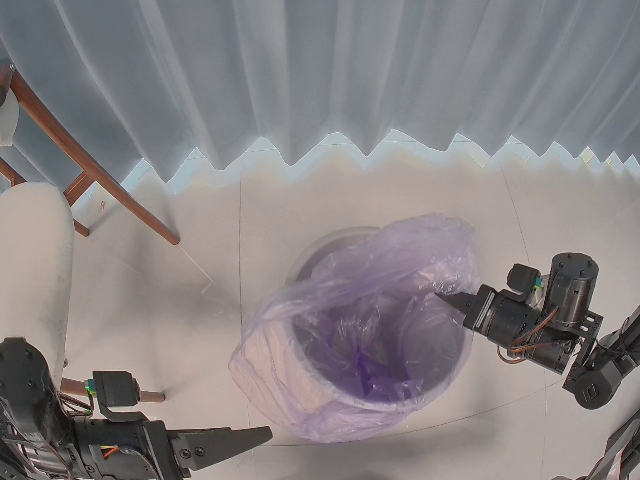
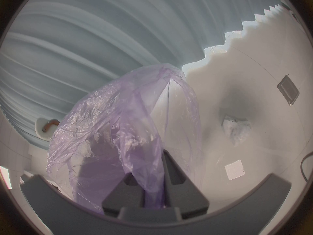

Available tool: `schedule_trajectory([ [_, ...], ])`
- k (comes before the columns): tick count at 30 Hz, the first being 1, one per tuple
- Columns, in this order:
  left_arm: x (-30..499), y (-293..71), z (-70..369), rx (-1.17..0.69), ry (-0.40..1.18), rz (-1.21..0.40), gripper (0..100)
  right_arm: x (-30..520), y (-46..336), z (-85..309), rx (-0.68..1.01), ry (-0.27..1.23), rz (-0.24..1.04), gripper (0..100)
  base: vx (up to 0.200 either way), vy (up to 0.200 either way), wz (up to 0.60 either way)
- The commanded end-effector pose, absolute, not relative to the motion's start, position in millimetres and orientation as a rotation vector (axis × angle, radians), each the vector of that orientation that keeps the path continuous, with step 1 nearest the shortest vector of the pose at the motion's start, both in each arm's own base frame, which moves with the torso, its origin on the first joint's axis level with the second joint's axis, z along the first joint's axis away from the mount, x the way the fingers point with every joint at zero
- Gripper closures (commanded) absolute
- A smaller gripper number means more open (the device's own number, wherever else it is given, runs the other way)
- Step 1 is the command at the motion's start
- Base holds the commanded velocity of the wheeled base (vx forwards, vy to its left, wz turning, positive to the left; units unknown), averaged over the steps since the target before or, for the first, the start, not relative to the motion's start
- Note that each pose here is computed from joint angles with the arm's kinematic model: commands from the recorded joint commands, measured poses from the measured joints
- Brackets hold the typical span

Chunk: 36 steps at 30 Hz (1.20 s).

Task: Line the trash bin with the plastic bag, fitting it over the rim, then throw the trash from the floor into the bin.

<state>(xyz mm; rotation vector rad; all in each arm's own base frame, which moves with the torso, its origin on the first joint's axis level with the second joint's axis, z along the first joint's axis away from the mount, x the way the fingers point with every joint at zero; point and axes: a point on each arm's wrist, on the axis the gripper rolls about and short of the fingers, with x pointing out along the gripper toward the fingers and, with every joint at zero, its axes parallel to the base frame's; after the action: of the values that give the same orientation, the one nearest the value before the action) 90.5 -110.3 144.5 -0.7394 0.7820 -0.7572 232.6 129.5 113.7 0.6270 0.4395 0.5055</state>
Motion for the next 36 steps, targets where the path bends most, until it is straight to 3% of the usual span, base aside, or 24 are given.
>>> schedule_trajectory([
  [1, 91, -111, 176, -0.731, 0.711, -0.815, 0, 226, 129, 94, 0.569, 0.517, 0.5, 100, 0.0, 0.0, 0.0],
  [15, 124, -127, 196, -0.663, 0.778, -0.684, 0, 211, 136, 82, 0.503, 0.577, 0.541, 100, 0.0, 0.0, 0.0],
  [20, 136, -131, 174, -0.455, 0.767, -0.625, 0, 211, 137, 81, 0.502, 0.577, 0.541, 100, 0.0, 0.0, 0.0],
  [26, 125, -129, 154, -0.254, 0.784, -0.691, 0, 212, 137, 82, 0.503, 0.575, 0.54, 100, 0.0, 0.0, 0.0],
  [36, 134, -137, 144, -0.101, 0.744, -0.68, 0, 212, 137, 82, 0.503, 0.572, 0.543, 100, 0.0, 0.0, 0.0],
])
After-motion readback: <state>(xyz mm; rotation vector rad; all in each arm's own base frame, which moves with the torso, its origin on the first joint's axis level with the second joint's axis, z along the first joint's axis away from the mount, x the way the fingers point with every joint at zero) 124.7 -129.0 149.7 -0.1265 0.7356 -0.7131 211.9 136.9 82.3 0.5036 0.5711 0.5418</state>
